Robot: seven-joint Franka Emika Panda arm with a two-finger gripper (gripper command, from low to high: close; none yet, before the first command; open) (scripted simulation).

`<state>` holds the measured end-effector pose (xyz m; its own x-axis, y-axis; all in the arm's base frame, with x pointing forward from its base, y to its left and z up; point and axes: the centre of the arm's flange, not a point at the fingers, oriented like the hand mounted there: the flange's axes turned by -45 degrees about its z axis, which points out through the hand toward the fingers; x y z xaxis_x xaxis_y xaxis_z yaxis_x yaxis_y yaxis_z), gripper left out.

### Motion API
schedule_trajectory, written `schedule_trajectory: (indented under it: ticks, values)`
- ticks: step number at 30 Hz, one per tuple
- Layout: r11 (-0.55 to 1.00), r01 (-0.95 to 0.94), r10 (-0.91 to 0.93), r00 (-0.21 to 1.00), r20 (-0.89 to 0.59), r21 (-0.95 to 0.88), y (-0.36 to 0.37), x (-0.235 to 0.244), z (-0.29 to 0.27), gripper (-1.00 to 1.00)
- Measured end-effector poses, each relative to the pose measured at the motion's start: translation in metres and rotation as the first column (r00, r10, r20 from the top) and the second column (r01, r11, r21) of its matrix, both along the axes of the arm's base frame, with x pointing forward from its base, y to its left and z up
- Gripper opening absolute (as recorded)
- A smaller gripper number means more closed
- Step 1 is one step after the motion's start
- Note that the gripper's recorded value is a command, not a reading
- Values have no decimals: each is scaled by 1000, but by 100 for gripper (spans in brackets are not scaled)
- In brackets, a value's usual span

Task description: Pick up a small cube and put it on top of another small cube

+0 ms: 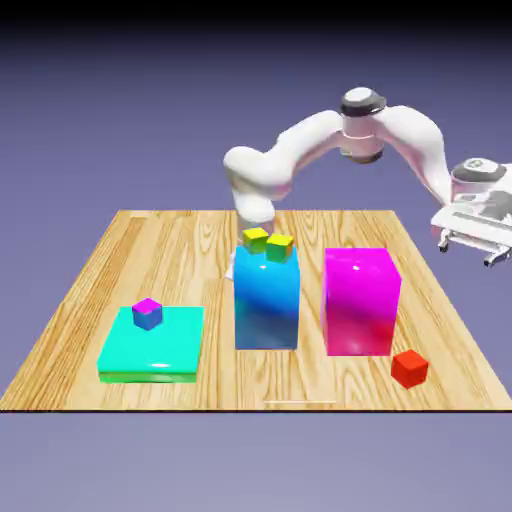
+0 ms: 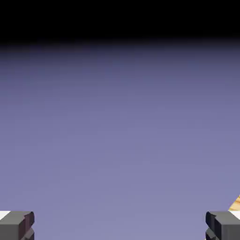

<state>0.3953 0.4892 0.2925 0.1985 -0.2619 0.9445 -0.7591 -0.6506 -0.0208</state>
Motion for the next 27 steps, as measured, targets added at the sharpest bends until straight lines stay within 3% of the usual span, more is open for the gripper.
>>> schedule_trajectory:
  ticks: [9, 13, 14, 16, 21, 27]
  values:
    - [975, 214, -213, 977, 19, -52, -13, -7, -186, 0]
    - [971, 233, -232, 972, 21, -57, -46, 7, -226, 0]
    - [971, 233, -233, 972, 20, -57, -59, 13, -235, -100]
    - [971, 233, -232, 973, 21, -57, -59, 13, -235, -100]
    - [973, 232, -232, 972, 22, -4, 4, -23, -165, -100]
    - [911, 406, -408, 913, 17, 71, -17, -22, -68, -100]
